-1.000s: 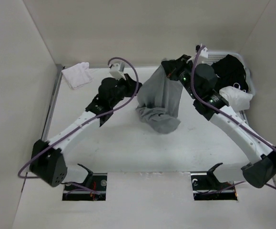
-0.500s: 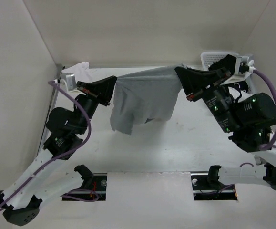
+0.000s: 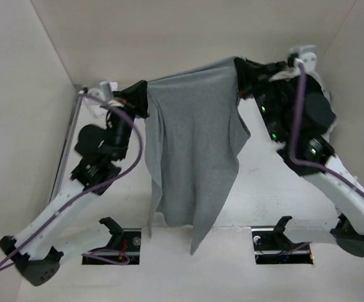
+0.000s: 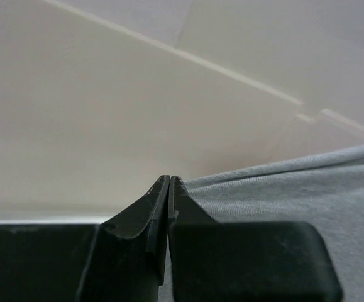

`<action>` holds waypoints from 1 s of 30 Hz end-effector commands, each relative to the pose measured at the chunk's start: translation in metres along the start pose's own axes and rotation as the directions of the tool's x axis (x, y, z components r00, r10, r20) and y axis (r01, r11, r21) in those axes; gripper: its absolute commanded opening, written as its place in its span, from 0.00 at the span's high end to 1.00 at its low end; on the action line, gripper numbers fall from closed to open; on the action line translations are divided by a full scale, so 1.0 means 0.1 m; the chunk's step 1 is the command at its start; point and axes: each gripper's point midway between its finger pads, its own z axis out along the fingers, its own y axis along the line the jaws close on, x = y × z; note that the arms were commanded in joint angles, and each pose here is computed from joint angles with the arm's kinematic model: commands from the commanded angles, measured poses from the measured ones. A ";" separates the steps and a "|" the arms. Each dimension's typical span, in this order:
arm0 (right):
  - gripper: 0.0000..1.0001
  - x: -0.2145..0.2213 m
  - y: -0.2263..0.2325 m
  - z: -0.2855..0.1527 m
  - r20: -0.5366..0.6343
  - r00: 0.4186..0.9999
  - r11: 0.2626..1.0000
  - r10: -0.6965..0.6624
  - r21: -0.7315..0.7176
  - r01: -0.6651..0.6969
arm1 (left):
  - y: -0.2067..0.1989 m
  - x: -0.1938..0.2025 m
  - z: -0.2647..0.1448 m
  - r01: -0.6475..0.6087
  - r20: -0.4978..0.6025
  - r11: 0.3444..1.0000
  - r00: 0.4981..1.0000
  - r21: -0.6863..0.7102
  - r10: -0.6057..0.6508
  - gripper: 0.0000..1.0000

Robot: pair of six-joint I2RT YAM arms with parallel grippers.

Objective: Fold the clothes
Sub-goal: Flatten the tank top out

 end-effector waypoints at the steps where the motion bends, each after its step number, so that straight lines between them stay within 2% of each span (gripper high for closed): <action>1: 1.00 0.53 -0.35 0.56 -0.060 0.997 0.998 0.052 0.027 -0.050 | 0.55 0.56 0.41 -0.135 -0.074 0.977 0.989 -0.163 0.124 1.00; 4: 0.98 1.18 -0.67 1.07 -0.145 0.987 0.997 0.070 -0.016 -0.073 | 1.16 1.30 0.76 -0.136 -0.197 0.962 0.976 -0.237 0.089 1.00; 6: 0.95 1.70 -0.99 1.42 -0.226 0.971 0.996 0.078 -0.013 -0.083 | 1.52 1.63 0.98 -0.139 -0.258 0.951 0.964 -0.277 0.066 1.00; 10: 0.90 2.45 -1.62 1.94 -0.312 0.942 0.992 0.123 0.045 -0.114 | 1.99 1.93 1.45 -0.178 -0.306 0.931 0.949 -0.318 0.076 0.97; 12: 0.84 2.52 -1.95 2.13 -0.294 0.942 0.983 0.163 0.127 -0.130 | 2.18 1.98 1.68 -0.197 -0.307 0.919 0.948 -0.341 0.089 0.90; 15: 0.68 2.44 -2.11 2.19 -0.274 0.938 0.966 0.210 0.207 -0.156 | 2.37 2.05 1.91 -0.207 -0.338 0.912 0.938 -0.355 0.081 0.68; 17: 0.60 2.50 -2.08 2.00 -0.323 0.921 0.962 0.219 0.231 -0.147 | 2.31 2.10 1.88 -0.213 -0.363 0.916 0.928 -0.339 0.081 0.62; 19: 0.58 2.75 -1.84 1.65 -0.401 0.882 0.958 0.248 0.239 -0.161 | 2.20 2.26 1.65 -0.206 -0.398 0.920 0.915 -0.334 0.060 0.60; 20: 0.62 2.94 -1.74 1.42 -0.438 0.857 0.952 0.271 0.255 -0.170 | 2.15 2.34 1.53 -0.192 -0.410 0.922 0.911 -0.337 0.040 0.60; 23: 0.96 3.52 -1.30 0.72 -0.515 0.770 0.921 0.377 0.298 -0.252 | 1.96 2.78 0.82 -0.174 -0.480 0.918 0.877 -0.357 -0.021 0.65; 24: 1.00 3.68 -1.13 0.50 -0.545 0.739 0.915 0.397 0.300 -0.270 | 1.92 2.86 0.64 -0.175 -0.495 0.914 0.868 -0.367 -0.033 0.67; 28: 0.98 4.15 -0.55 -0.45 -0.668 0.630 0.919 0.395 0.280 -0.279 | 1.82 3.19 -0.33 -0.220 -0.588 0.896 0.807 -0.385 -0.055 0.79; 29: 0.92 4.20 -0.52 -0.64 -0.679 0.622 0.921 0.390 0.283 -0.268 | 1.82 3.22 -0.54 -0.232 -0.605 0.892 0.794 -0.388 -0.057 0.82; 30: 0.83 4.24 -0.52 -0.87 -0.679 0.616 0.917 0.399 0.302 -0.260 | 1.84 3.23 -0.74 -0.240 -0.616 0.886 0.785 -0.397 -0.063 0.84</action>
